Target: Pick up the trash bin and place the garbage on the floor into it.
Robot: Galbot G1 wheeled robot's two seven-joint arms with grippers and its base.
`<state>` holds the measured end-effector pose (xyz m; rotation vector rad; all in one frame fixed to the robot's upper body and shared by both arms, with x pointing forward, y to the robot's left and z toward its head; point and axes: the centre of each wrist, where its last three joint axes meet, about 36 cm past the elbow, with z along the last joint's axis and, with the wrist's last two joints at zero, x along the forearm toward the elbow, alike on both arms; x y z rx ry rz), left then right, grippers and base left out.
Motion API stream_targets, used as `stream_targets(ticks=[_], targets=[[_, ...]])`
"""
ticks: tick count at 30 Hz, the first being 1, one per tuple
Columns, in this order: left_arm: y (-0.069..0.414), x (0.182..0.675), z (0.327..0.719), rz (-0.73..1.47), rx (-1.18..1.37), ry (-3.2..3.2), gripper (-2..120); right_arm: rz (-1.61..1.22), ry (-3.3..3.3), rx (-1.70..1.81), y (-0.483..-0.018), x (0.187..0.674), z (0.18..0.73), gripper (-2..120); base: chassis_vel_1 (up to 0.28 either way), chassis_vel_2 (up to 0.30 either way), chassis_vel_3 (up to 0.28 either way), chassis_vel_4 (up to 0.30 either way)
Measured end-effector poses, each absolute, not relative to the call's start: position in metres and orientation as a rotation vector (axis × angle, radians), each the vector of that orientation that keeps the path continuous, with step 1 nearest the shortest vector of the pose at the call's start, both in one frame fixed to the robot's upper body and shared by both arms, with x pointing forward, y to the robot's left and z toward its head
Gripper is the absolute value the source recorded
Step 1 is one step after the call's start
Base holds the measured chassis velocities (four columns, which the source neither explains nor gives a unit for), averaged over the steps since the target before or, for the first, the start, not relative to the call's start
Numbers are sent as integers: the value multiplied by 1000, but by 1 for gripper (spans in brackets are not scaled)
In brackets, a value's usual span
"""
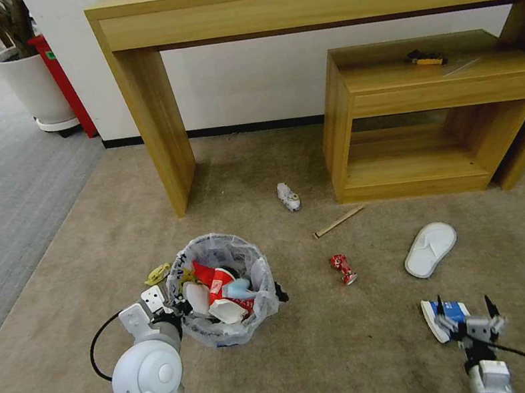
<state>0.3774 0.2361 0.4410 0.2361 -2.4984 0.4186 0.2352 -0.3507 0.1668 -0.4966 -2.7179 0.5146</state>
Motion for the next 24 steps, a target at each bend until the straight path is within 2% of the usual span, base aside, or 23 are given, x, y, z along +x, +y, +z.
stream_targets(ticks=[6,17,24], targets=[[235,376,442,421,232,-2499,0,582,-2634,-449,-353,229,144,100,0,0,0,0],[240,369,443,413,245,-2498,0,579,-2649,-346,-316,243,121,100,0,0,0,0],[243,368,445,416,252,-2506,0,625,-2620,-348,-324,251,110,100,0,0,0,0]])
